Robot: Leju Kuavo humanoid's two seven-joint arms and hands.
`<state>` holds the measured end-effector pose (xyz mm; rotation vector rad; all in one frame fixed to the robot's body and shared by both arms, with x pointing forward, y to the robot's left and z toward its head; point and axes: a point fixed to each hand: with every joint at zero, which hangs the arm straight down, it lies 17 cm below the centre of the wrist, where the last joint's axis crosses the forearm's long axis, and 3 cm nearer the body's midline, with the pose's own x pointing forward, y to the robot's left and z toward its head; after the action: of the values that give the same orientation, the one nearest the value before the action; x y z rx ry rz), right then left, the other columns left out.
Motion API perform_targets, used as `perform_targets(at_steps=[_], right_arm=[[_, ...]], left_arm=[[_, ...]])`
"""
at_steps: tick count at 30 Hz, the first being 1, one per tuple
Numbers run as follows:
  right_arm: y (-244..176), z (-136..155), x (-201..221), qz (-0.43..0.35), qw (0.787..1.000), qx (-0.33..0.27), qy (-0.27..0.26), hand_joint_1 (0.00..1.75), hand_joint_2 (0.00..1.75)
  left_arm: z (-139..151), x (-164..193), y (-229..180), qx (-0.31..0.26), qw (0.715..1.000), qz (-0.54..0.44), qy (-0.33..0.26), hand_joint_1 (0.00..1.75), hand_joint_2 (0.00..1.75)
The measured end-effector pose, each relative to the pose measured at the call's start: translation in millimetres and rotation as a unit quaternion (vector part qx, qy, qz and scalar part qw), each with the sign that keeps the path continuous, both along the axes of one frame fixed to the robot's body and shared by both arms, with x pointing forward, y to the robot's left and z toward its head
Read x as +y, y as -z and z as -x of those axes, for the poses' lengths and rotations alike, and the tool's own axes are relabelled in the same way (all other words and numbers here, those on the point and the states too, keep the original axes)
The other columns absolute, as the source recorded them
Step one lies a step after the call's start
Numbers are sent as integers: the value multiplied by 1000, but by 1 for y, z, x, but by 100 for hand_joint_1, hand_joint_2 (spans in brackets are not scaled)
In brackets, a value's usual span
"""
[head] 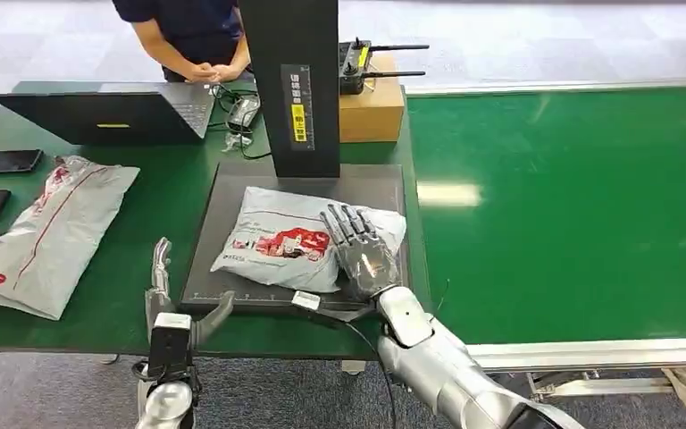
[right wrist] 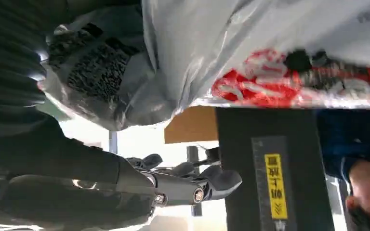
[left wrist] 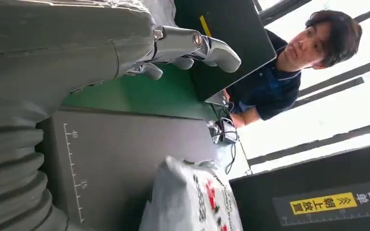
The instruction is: Moved the parcel from conveyor to table for the left to box.
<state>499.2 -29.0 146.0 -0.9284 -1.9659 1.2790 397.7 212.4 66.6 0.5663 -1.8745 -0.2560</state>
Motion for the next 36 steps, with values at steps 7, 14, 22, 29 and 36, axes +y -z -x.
perform_targets(at_steps=[7,14,22,29,36], right_arm=[[-24,9,-4,-65,998,-13,1,0,175],[-58,25,-14,-60,994,-84,24,0,175],[-97,45,-33,-75,985,-145,58,0,175],[-127,58,-43,-115,977,-170,65,0,175],[-131,63,-48,-156,973,-159,56,0,175]], left_arm=[[-1,4,0,0,1000,6,-9,0,175],[0,4,0,-1,1000,7,-13,0,175],[3,6,2,1,1000,4,-15,0,175],[8,7,9,9,1000,2,-16,0,175],[13,9,12,13,1000,-1,-18,0,175]])
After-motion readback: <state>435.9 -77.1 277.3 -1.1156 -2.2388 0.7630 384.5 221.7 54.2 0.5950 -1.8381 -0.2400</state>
